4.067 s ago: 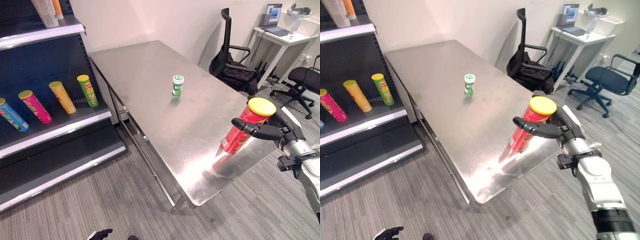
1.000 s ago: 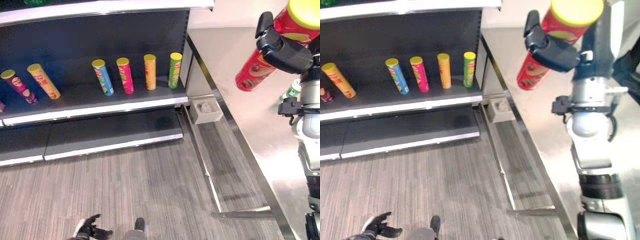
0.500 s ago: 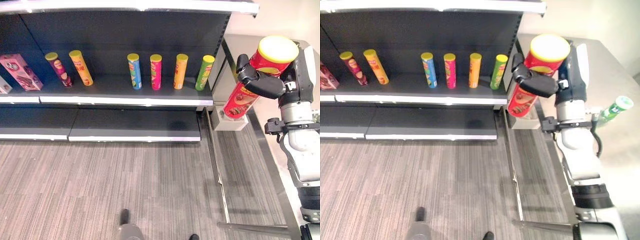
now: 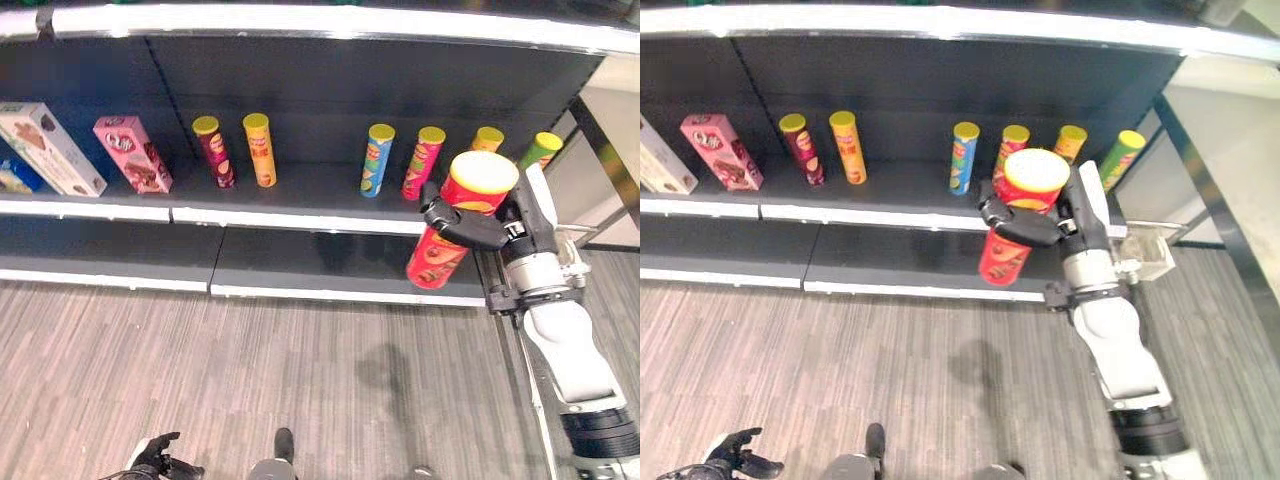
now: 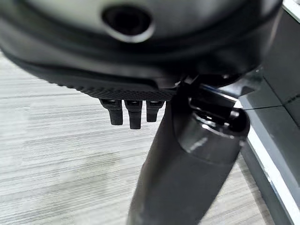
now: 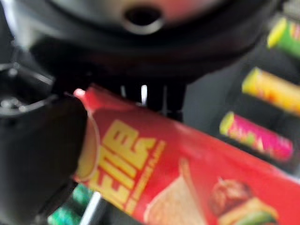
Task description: Put the goods on the table back onto the shelves and tidy them up.
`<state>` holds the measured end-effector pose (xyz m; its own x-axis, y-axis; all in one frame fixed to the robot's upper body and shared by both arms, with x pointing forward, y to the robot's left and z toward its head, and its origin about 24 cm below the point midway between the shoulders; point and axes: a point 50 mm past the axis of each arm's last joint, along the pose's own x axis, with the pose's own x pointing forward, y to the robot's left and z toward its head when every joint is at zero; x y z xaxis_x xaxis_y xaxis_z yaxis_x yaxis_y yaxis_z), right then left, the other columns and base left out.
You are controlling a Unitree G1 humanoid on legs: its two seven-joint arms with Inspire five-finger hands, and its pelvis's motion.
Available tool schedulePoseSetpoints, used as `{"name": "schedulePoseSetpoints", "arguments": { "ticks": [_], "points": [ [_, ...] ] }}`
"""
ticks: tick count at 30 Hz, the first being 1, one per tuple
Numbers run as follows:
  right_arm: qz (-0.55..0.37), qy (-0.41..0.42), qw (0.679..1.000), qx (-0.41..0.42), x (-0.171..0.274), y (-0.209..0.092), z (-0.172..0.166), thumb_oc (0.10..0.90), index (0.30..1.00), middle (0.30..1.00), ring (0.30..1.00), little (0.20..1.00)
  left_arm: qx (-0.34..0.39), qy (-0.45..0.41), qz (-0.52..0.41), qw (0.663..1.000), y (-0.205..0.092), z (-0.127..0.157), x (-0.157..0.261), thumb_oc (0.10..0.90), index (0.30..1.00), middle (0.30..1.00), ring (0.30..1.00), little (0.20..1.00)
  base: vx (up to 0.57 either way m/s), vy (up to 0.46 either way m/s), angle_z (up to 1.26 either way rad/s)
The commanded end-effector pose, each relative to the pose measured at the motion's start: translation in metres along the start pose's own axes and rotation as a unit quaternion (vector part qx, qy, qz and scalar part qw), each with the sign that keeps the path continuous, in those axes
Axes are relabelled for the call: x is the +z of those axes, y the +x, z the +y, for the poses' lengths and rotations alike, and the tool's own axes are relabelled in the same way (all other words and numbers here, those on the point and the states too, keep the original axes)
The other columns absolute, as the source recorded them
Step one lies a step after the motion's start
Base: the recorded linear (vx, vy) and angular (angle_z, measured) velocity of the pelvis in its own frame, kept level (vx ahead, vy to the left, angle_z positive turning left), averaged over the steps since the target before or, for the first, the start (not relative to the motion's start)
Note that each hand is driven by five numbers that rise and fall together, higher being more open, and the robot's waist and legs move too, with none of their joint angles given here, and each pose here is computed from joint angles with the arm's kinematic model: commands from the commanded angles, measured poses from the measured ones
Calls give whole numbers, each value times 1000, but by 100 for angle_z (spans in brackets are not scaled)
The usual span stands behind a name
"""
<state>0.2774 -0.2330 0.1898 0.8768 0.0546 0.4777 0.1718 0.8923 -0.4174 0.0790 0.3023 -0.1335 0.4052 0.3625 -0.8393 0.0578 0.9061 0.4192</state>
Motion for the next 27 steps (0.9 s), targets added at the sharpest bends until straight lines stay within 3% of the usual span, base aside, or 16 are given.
{"name": "schedulePoseSetpoints", "arguments": {
  "ticks": [1,15,27],
  "points": [
    [-157,-32,985,-65,60,22,-38,400,300,300,300,300,-16,-2,-5,1000,-1,-12,-1,800,900,900,900,900,240,-23,-13],
    [-129,-9,989,66,47,31,27,400,300,300,300,300,-53,-35,-37,997,-3,-39,15,800,900,900,900,900,147,-174,17],
    [-133,-19,988,82,48,34,39,400,300,300,300,300,-52,7,-9,999,-4,-44,1,800,900,900,900,900,217,198,-5]
  ]
}}
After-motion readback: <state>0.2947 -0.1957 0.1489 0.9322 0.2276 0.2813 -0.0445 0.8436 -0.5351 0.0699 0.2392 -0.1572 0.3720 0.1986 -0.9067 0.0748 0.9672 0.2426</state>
